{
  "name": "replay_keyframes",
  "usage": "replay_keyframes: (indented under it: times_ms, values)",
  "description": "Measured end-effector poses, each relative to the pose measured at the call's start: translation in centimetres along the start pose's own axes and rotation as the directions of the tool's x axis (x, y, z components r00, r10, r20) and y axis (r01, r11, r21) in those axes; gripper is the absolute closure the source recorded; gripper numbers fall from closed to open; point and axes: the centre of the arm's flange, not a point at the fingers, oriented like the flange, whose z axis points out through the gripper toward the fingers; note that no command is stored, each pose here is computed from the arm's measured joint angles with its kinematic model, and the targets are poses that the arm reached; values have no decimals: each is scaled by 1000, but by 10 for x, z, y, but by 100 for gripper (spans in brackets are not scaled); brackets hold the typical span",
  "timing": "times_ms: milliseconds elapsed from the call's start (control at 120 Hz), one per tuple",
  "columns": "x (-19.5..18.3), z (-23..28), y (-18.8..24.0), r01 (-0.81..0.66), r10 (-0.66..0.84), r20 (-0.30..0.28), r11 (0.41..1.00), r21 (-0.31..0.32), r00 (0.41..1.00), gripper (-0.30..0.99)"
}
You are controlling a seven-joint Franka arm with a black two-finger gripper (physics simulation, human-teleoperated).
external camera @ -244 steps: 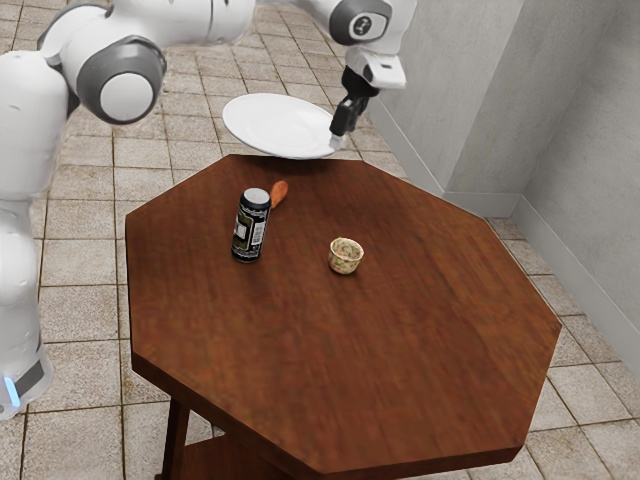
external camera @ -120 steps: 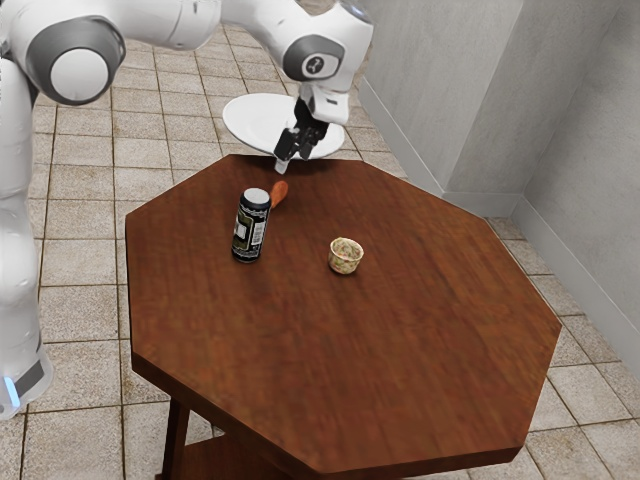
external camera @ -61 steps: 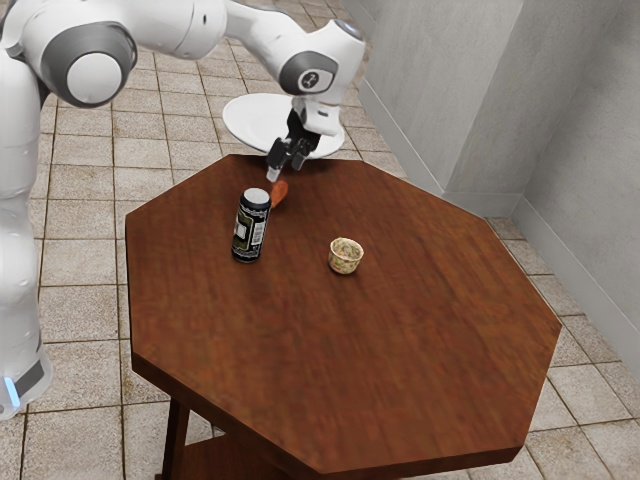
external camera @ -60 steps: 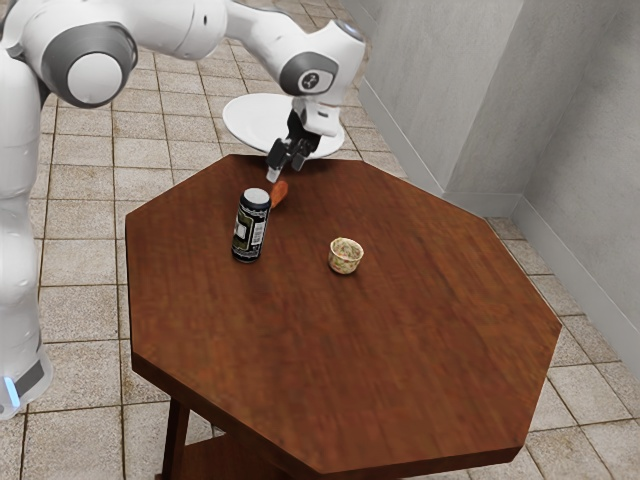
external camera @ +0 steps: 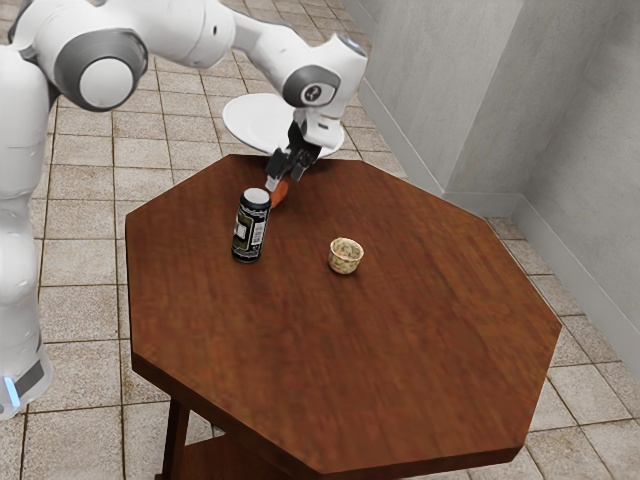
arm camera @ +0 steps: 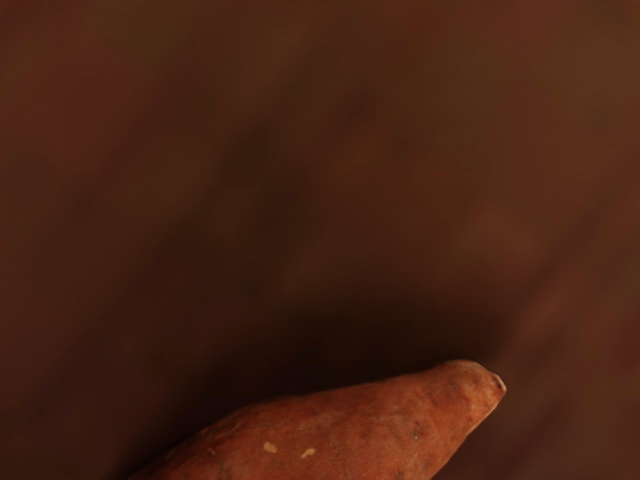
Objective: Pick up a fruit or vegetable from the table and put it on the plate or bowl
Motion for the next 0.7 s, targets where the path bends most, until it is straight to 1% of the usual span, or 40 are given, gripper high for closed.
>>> replay_keyframes:
  times_ms: [267, 700]
  values:
    - [4, 15, -5, -11, 11, 12, 1000, -20, 1000, 0]
    - [6, 22, -8, -22, 22, 16, 999, -25, 1000, 0]
